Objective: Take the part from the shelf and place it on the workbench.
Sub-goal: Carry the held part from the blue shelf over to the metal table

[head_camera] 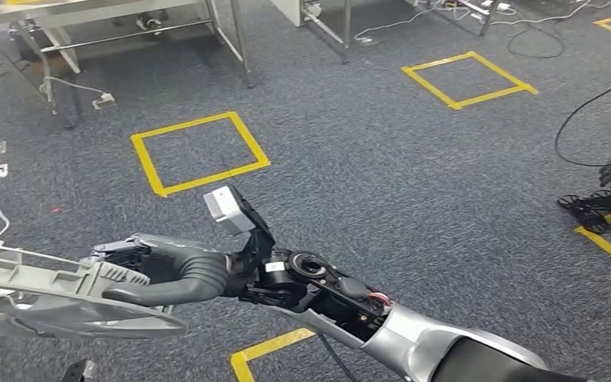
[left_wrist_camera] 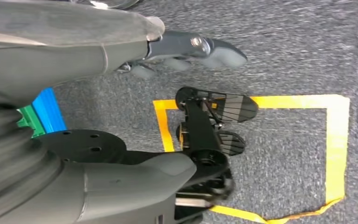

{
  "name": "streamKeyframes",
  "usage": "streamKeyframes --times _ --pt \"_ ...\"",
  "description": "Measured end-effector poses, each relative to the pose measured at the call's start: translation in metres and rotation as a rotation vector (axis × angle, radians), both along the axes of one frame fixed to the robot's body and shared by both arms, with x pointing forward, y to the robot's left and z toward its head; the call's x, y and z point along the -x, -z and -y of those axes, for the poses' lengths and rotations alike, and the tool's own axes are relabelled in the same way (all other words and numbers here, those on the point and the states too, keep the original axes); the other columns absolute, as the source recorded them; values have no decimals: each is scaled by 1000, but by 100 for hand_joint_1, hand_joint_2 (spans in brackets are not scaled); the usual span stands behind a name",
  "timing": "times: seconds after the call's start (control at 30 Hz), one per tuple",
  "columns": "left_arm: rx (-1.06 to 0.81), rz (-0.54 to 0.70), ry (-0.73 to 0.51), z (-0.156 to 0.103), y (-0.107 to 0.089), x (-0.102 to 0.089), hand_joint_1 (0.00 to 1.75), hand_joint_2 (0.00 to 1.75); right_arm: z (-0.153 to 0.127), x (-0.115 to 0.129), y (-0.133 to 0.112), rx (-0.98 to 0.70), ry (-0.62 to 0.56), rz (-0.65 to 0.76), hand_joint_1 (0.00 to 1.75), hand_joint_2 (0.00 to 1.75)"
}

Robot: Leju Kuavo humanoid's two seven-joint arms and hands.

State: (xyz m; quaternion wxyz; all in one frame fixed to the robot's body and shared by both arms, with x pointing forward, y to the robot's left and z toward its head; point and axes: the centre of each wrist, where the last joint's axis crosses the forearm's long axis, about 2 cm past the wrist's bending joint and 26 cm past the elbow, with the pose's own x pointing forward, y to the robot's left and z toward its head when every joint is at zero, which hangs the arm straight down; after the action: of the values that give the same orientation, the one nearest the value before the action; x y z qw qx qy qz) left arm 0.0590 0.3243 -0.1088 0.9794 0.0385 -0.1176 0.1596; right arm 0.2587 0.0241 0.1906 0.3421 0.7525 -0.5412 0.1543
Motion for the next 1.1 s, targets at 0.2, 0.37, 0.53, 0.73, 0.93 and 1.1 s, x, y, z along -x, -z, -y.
streamKeyframes --times 0.2,0.37,0.53,0.73,0.93,1.1 --pt "0 0 0 0 0 0 0 175 0 0 0 0 0 0 175 175" --pt "0 0 0 0 0 0 0 175 0 0 0 0 0 0 175 175" --pt "0 0 0 0 0 0 0 175 0 0 0 0 0 0 175 175" --pt "0 0 0 0 0 0 0 175 0 0 0 0 0 0 175 175" --pt "0 0 0 0 0 0 0 175 0 0 0 0 0 0 175 175" --pt "0 0 0 0 0 0 0 175 0 0 0 0 0 0 175 175"
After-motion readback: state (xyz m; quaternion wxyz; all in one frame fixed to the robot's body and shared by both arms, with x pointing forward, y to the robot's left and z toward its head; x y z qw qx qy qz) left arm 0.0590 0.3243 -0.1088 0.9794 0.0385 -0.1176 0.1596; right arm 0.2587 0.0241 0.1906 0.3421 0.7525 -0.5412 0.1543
